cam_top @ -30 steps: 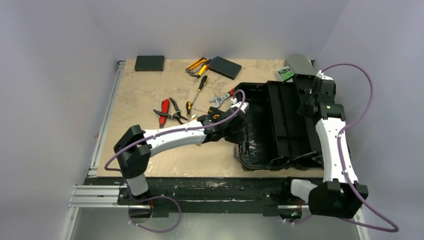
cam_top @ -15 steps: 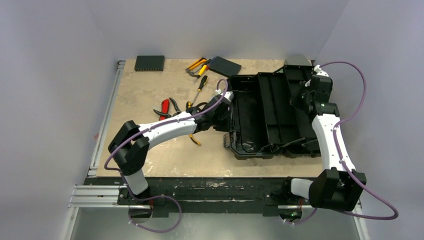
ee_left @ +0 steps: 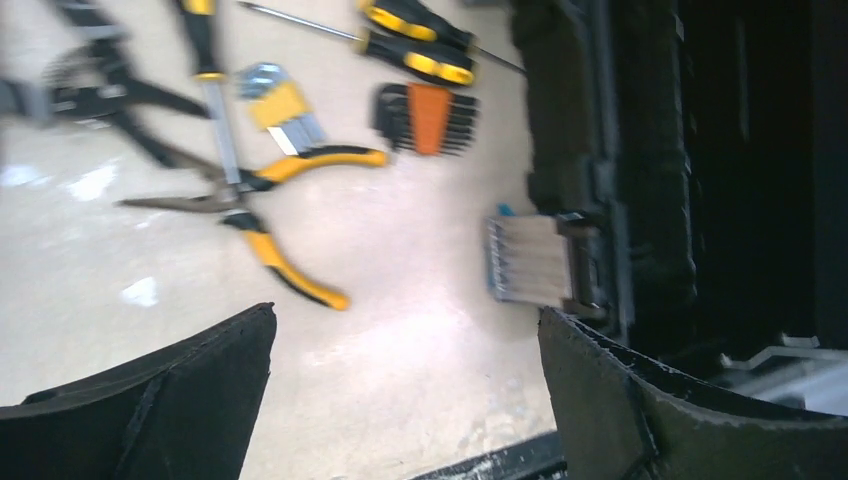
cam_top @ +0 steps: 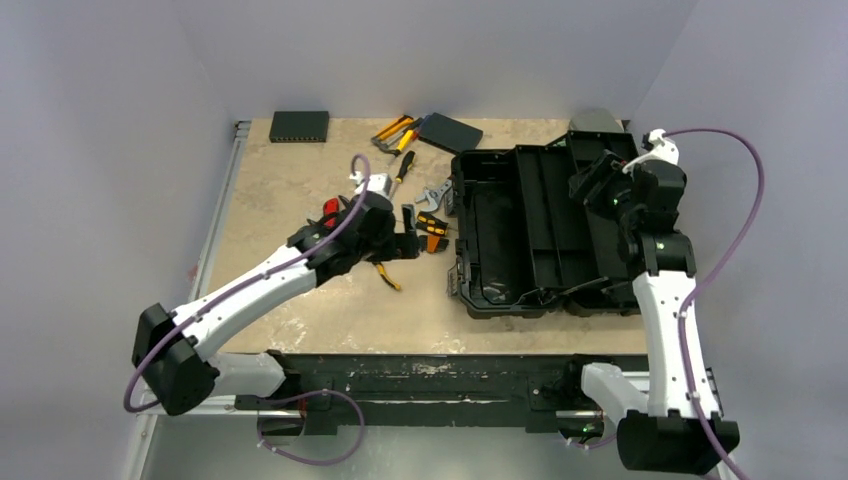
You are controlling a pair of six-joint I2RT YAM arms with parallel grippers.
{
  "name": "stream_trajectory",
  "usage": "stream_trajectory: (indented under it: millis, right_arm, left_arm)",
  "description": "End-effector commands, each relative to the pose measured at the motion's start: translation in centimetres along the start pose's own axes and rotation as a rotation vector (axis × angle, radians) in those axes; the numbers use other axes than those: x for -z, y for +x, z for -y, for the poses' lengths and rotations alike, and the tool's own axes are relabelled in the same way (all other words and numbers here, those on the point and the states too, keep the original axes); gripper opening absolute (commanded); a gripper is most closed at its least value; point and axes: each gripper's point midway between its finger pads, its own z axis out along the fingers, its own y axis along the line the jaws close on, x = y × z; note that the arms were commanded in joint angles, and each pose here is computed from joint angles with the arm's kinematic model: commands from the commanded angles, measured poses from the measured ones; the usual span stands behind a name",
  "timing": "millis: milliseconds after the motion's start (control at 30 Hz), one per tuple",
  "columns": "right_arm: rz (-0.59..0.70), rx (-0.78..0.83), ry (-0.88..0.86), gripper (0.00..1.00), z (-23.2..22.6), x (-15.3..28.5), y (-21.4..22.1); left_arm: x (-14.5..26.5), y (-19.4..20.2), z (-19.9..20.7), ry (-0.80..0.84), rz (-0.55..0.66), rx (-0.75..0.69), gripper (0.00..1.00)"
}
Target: Pack the tool kit
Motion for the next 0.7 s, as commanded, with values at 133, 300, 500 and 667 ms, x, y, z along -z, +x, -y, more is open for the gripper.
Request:
stream_trajectory:
  millis: [133,300,500,667]
  right_arm:
    - [0.016,0.066,-0.083,0.7,-2.0,2.9,-1.2]
    - [-0.04,0.115,-0.185,0.73,-4.2,2.8,0.4]
    - [-0.089,0.197,-0.321,0.73,-8.8,3.3,3.6]
    - [-0.16,0.245,-0.351,0.71,-11.1,4.2,7.5]
  left_arm:
    - [0.8,0.6,-8.1,-0.301,0.046,0.249,1.0]
    - [-0.2,2.5,-9.5,-0.358,0.026,0.344,0.96]
    - [-1.9,4.6,-10.5,-0.405,0.007,0.48,0.88]
    - [-3.4,4.9,-10.8,-0.44,-0.031,0.477,0.86]
